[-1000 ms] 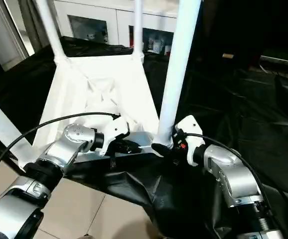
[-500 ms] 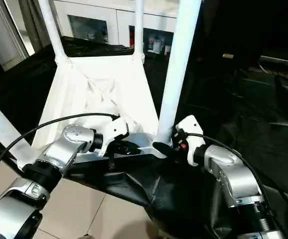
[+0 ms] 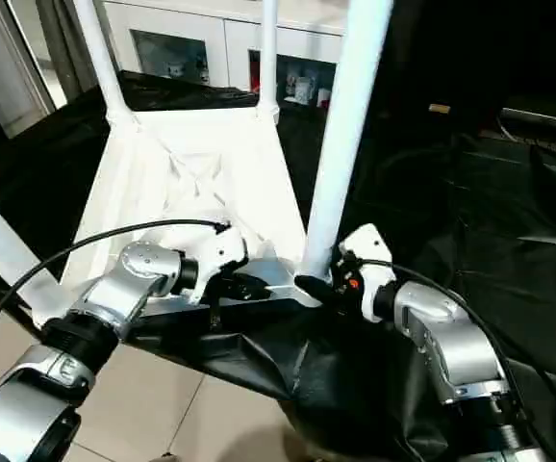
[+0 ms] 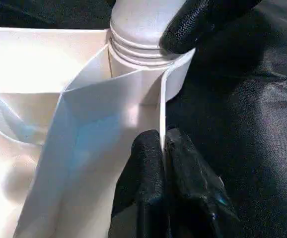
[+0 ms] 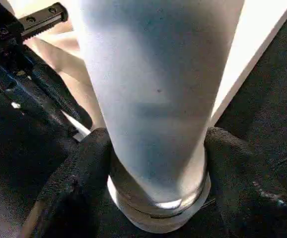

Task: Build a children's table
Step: Rotate leg to tighten

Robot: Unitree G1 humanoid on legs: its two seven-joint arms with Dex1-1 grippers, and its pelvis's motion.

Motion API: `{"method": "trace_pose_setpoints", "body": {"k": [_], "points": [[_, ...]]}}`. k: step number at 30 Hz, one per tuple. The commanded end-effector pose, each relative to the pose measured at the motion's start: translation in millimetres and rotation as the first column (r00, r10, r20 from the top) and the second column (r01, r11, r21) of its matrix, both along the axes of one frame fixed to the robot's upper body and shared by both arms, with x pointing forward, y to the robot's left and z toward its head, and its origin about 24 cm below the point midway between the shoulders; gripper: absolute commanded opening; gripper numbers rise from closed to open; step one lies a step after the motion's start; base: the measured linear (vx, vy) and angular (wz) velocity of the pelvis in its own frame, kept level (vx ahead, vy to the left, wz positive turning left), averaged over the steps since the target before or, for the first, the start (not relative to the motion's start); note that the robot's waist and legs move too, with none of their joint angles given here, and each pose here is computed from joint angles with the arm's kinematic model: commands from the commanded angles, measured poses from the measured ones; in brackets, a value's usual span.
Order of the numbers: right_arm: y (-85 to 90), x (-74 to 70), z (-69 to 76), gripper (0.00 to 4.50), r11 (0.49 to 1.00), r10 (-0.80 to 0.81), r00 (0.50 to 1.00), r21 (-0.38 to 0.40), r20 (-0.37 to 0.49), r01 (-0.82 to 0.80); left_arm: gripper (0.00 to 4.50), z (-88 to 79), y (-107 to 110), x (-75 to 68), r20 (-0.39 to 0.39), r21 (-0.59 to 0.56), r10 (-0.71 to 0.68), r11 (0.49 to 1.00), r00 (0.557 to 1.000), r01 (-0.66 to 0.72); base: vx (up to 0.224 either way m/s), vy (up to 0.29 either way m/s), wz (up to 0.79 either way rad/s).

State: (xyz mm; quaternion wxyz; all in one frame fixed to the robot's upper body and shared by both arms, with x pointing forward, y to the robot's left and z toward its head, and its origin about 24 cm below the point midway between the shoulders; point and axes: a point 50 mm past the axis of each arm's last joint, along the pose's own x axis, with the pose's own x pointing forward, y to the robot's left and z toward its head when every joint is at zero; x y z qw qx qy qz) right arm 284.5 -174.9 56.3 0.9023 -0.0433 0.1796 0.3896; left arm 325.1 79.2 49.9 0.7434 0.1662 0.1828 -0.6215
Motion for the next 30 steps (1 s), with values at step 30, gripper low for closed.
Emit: {"method": "trace_pose_setpoints", "body": {"k": [30], "points": [[59.8, 46.0, -5.9, 3.30, 0.875, -0.459, 0.888, 0.186, 0.023, 0.448, 0.00, 16.5, -51, 32.0, 0.119, -0.092, 0.348, 0.937, 0.930, -0.338, 0.000, 0.000, 0.00]]}}
